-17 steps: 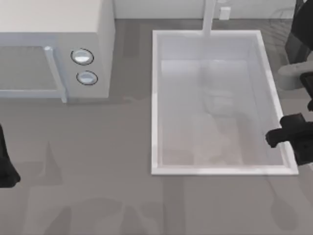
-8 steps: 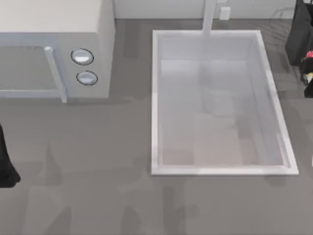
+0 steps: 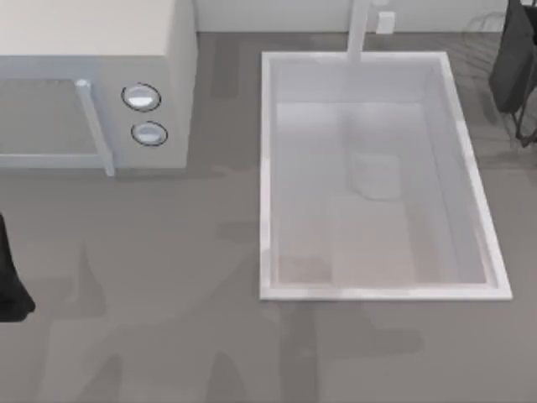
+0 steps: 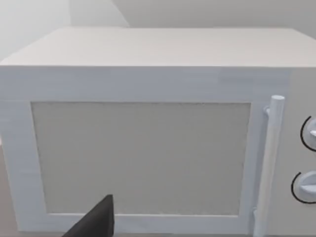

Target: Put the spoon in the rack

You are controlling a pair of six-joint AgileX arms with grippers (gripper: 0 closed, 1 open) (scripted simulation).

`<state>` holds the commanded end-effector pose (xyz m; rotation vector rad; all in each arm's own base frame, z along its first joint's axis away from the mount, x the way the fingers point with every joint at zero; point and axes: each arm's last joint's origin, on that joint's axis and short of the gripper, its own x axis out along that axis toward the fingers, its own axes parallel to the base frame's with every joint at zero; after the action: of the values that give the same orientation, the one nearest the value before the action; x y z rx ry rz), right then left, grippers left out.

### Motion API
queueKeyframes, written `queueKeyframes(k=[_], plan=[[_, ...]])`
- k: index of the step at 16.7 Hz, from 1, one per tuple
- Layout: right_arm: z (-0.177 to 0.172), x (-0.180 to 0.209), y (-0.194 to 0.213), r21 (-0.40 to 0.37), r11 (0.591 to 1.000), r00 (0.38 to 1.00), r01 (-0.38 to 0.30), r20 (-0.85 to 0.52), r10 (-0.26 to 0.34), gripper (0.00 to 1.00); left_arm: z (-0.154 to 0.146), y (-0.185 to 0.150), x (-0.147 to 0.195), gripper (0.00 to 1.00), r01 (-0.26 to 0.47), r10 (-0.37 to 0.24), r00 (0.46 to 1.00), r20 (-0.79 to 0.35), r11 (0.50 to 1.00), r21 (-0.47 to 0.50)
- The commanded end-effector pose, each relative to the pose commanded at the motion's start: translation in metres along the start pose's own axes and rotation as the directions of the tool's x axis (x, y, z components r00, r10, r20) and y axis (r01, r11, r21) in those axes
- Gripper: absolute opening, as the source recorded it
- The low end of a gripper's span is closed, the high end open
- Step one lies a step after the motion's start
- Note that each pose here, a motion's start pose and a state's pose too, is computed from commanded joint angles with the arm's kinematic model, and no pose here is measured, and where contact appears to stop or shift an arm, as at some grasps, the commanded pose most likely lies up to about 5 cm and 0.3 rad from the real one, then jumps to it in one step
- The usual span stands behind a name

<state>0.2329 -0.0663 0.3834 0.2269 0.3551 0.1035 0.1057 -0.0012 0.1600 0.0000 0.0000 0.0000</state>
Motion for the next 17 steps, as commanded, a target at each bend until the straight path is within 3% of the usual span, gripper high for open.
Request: queueKeyframes(k=[3, 6, 13, 17], plan=[[0.015, -0.039, -0.021, -0.113, 0.990, 0.972, 0.078, 0.231, -0.051, 0.00, 0.000, 0.000, 0.000, 1.00, 0.000, 0.000, 1.000, 0.000, 1.000, 0.000], [0.021, -0.064, -0.026, -0.187, 0.972, 0.937, 0.140, 0.342, -0.069, 0.00, 0.000, 0.000, 0.000, 1.00, 0.000, 0.000, 1.000, 0.000, 1.000, 0.000], [0.022, -0.063, -0.029, -0.196, 0.970, 0.932, 0.146, 0.356, -0.069, 0.00, 0.000, 0.000, 0.000, 1.00, 0.000, 0.000, 1.000, 0.000, 1.000, 0.000], [0.022, -0.018, -0.054, -0.190, 0.971, 0.934, 0.147, 0.349, -0.073, 0.00, 0.000, 0.000, 0.000, 1.00, 0.000, 0.000, 1.000, 0.000, 1.000, 0.000]])
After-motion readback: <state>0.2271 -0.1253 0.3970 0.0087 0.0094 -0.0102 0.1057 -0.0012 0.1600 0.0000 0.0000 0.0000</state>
